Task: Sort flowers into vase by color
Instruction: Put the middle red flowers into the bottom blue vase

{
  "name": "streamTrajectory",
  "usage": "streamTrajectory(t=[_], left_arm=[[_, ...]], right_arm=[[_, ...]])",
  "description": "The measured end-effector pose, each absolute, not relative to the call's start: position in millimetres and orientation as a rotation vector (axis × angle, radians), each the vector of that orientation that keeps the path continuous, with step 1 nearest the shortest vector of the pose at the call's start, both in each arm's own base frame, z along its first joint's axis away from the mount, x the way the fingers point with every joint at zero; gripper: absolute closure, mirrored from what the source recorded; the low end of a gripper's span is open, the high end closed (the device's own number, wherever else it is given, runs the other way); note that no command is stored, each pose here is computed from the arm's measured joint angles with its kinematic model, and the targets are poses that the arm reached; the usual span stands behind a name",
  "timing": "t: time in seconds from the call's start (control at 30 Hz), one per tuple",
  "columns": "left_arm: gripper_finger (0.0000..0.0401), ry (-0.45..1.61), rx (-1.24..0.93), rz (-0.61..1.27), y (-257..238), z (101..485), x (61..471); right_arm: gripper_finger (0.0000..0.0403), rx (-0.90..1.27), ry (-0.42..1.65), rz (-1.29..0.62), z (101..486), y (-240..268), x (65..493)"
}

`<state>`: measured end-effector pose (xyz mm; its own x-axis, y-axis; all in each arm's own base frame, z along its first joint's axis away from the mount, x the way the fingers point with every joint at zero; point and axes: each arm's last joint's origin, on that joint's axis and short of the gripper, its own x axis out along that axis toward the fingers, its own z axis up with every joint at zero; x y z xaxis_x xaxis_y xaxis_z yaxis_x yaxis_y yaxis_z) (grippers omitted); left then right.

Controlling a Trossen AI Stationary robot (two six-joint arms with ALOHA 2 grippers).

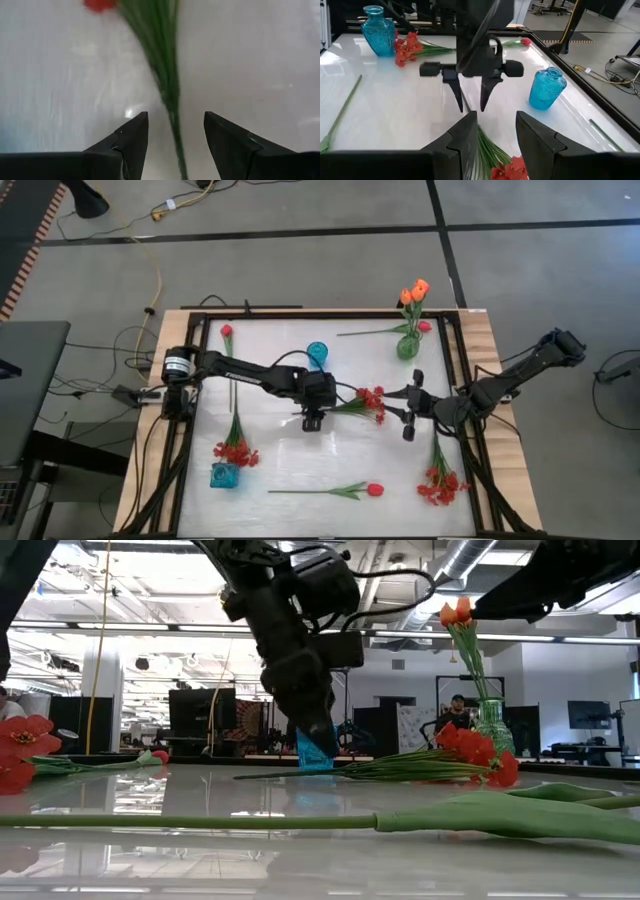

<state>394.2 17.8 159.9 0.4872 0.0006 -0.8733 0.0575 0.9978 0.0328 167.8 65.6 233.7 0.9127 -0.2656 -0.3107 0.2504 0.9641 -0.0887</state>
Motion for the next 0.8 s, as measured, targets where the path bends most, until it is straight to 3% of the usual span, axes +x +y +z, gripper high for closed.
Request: streamTrajectory(t=[0.47, 0.8], left_arm=[[0.0235, 1.023, -0.004, 0.044, 4.4, 128.6, 378.3], [0.039, 1.022, -0.001, 0.039, 1.8, 132.3, 380.9]], right_arm=[[0.0241, -0.065, 0.328, -0.265, 233.9, 65.1, 167.9], [0.0241, -0.064, 0.327, -0.266, 234.0, 65.1, 167.9]])
